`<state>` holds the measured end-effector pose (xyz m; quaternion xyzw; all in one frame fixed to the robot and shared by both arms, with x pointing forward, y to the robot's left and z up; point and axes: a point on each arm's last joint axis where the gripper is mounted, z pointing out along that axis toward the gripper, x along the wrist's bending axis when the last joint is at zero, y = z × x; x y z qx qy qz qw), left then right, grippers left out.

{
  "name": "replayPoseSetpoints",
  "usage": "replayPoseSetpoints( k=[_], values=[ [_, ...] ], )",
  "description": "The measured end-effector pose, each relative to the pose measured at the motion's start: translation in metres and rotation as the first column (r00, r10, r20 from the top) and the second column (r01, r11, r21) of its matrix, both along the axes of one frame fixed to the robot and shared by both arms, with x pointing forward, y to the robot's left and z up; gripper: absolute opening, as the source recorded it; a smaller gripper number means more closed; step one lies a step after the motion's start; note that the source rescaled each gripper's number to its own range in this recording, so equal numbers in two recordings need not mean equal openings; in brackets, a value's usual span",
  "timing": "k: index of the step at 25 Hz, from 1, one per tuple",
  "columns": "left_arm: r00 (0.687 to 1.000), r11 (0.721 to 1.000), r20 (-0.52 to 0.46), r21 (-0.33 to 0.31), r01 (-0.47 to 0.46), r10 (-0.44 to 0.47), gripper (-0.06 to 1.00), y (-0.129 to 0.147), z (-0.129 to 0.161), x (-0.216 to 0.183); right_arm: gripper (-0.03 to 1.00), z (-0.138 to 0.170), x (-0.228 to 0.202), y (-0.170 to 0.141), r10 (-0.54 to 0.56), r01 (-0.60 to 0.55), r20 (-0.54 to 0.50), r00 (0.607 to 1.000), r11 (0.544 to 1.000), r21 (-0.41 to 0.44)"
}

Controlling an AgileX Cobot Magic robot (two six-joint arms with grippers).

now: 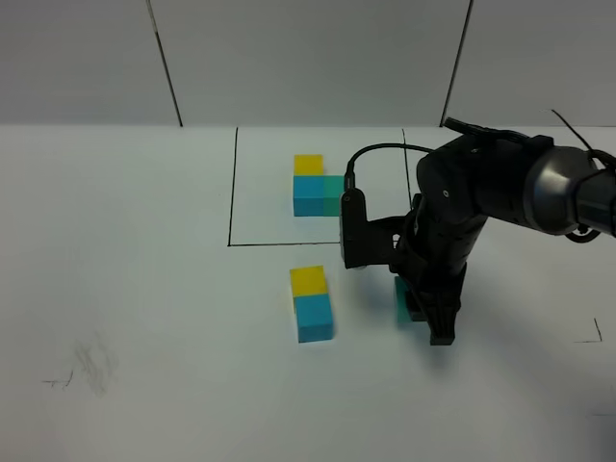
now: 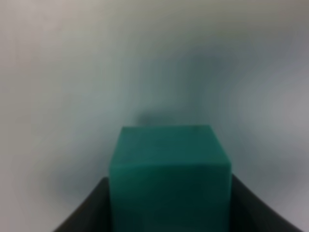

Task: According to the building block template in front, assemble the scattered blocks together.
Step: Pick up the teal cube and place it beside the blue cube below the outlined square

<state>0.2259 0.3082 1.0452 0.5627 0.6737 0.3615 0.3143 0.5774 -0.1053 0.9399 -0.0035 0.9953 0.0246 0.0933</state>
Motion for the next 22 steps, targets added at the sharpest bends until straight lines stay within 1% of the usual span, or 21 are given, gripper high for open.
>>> replayPoseSetpoints(
  k=[6, 14, 18, 22],
  values=[
    [1.0, 1.0, 0.0, 0.0, 0.0, 0.0, 0.12, 0.0, 0.0, 0.0, 0.29, 0.002, 0.003, 0.019, 0.075, -0.075, 0.023, 0.997, 0.997, 0.009],
    [1.0, 1.0, 0.0, 0.0, 0.0, 0.0, 0.12, 0.0, 0.0, 0.0, 0.29, 0.0, 0.0, 0.04, 0.165, -0.165, 0.021, 0.986, 0.986, 0.004],
    [1.0, 1.0, 0.0, 0.0, 0.0, 0.0, 0.12, 0.0, 0.0, 0.0, 0.29, -0.004, -0.002, 0.045, 0.185, -0.185, 0.01, 0.983, 0.983, 0.004],
    [1.0, 1.0, 0.0, 0.0, 0.0, 0.0, 0.12, 0.0, 0.0, 0.0, 0.29, -0.006, -0.001, 0.047, 0.179, -0.179, 0.008, 0.984, 0.984, 0.018]
  ],
)
